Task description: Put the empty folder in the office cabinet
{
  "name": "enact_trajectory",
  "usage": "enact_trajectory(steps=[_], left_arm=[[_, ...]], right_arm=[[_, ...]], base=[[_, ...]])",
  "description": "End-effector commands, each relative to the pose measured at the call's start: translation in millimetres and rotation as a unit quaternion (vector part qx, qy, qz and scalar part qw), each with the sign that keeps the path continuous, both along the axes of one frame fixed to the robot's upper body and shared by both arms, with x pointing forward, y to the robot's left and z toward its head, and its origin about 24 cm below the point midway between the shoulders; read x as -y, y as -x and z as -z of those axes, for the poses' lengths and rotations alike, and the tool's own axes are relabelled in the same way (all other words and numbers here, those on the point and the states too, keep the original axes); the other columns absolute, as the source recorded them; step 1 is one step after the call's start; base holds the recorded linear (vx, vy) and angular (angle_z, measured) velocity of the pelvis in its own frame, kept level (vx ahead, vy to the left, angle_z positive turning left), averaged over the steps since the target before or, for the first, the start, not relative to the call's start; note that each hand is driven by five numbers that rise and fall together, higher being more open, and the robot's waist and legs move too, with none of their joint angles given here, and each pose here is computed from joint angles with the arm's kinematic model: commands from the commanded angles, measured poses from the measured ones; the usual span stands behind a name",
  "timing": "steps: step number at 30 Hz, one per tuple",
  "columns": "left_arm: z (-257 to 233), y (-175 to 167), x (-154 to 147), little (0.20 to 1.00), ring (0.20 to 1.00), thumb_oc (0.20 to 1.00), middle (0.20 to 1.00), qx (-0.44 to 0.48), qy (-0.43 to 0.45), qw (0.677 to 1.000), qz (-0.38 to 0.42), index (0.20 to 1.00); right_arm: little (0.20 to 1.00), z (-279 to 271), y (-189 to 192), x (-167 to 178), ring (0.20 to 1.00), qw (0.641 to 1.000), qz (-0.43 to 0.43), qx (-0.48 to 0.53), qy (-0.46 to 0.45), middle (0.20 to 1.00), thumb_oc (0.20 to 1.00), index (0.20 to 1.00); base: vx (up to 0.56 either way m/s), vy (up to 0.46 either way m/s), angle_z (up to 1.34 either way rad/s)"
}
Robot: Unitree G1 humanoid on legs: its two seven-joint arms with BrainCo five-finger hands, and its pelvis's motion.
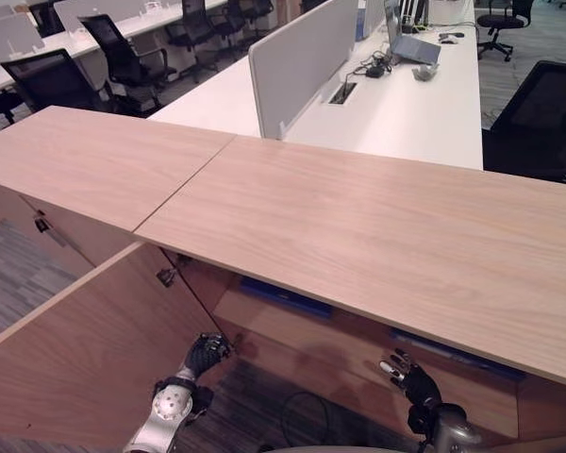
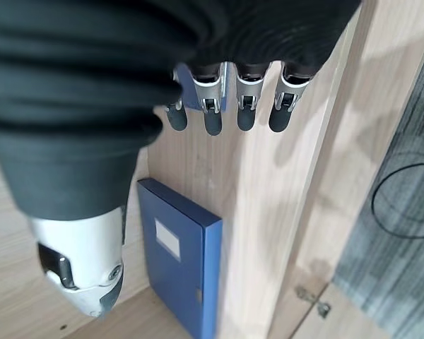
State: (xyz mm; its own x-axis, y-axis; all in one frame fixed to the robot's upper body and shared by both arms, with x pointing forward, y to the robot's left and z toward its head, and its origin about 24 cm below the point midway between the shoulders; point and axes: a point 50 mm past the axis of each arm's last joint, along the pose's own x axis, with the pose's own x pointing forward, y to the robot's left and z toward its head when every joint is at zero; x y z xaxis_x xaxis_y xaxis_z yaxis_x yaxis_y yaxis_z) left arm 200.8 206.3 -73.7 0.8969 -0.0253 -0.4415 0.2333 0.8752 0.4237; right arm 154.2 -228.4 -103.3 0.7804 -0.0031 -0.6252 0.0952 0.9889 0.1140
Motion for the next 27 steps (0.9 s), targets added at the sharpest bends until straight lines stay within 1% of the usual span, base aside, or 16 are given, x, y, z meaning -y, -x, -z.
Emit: enact_trajectory(steps=[1, 4, 6, 7, 12, 20, 25, 27], left_arm=[[-36.4, -44.3, -8.4, 0.2, 0.2, 0.2, 0.2, 0.104, -0.088, 0.99, 0.044, 0.2], [-50.7, -65.3, -1.5, 0.2, 0.2, 0.2, 0.2, 0.14, -0.121, 0.981, 0.066, 0.2], [-80.0, -97.9, 3.4, 0.2, 0.2, 0.2, 0.2, 0.195, -0.151, 0.966, 0.073, 0.2], [-80.4, -98.4, 3.5, 0.2, 0.2, 0.2, 0.2, 0.195, -0.152, 0.966, 0.073, 0.2], [-112.1, -127.3, 3.7, 0.2, 0.2, 0.2, 0.2, 0.246, -0.185, 0.949, 0.07, 0.2], [-154.7, -156.3, -0.8, 0.2, 0.2, 0.2, 0.2, 0.3, -0.204, 0.931, 0.043, 0.2], [-176.0, -168.4, 1.4, 0.2, 0.2, 0.2, 0.2, 0.323, -0.201, 0.924, 0.036, 0.2], [-177.2, -169.9, 1.2, 0.2, 0.2, 0.2, 0.2, 0.322, -0.2, 0.925, 0.034, 0.2]], right_arm=[[1.0, -23.9, -38.6, -24.3, 1.0, 0.995, -0.02, 0.096, -0.024, 1.0, 1.0, 1.0], [1.0, -32.1, -49.8, -27.2, 1.0, 0.992, -0.03, 0.118, -0.025, 1.0, 1.0, 1.0], [1.0, -49.4, -72.3, -32.8, 1.0, 0.986, -0.044, 0.161, -0.028, 1.0, 1.0, 1.0], [1.0, -49.7, -72.8, -32.8, 1.0, 0.985, -0.043, 0.162, -0.028, 1.0, 1.0, 1.0], [1.0, -71.0, -92.8, -37.9, 1.0, 0.975, -0.043, 0.216, -0.041, 1.0, 1.0, 1.0], [1.0, -90.4, -108.8, -47.5, 1.0, 0.962, -0.07, 0.261, -0.036, 1.0, 1.0, 1.0], [1.0, -95.3, -111.7, -51.6, 1.0, 0.958, -0.079, 0.271, -0.041, 1.0, 1.0, 1.0], [1.0, -96.0, -112.5, -52.1, 1.0, 0.958, -0.08, 0.273, -0.041, 1.0, 1.0, 1.0]], base=[[-0.1, 0.007, -0.08], [-0.17, 0.016, -0.18], [-0.3, 0.005, -0.13], [-0.18, -0.01, -0.08], [-0.11, -0.022, 0.03], [-0.05, -0.032, 0.02], [-0.01, -0.01, 0.0], [-0.04, -0.021, 0.01]])
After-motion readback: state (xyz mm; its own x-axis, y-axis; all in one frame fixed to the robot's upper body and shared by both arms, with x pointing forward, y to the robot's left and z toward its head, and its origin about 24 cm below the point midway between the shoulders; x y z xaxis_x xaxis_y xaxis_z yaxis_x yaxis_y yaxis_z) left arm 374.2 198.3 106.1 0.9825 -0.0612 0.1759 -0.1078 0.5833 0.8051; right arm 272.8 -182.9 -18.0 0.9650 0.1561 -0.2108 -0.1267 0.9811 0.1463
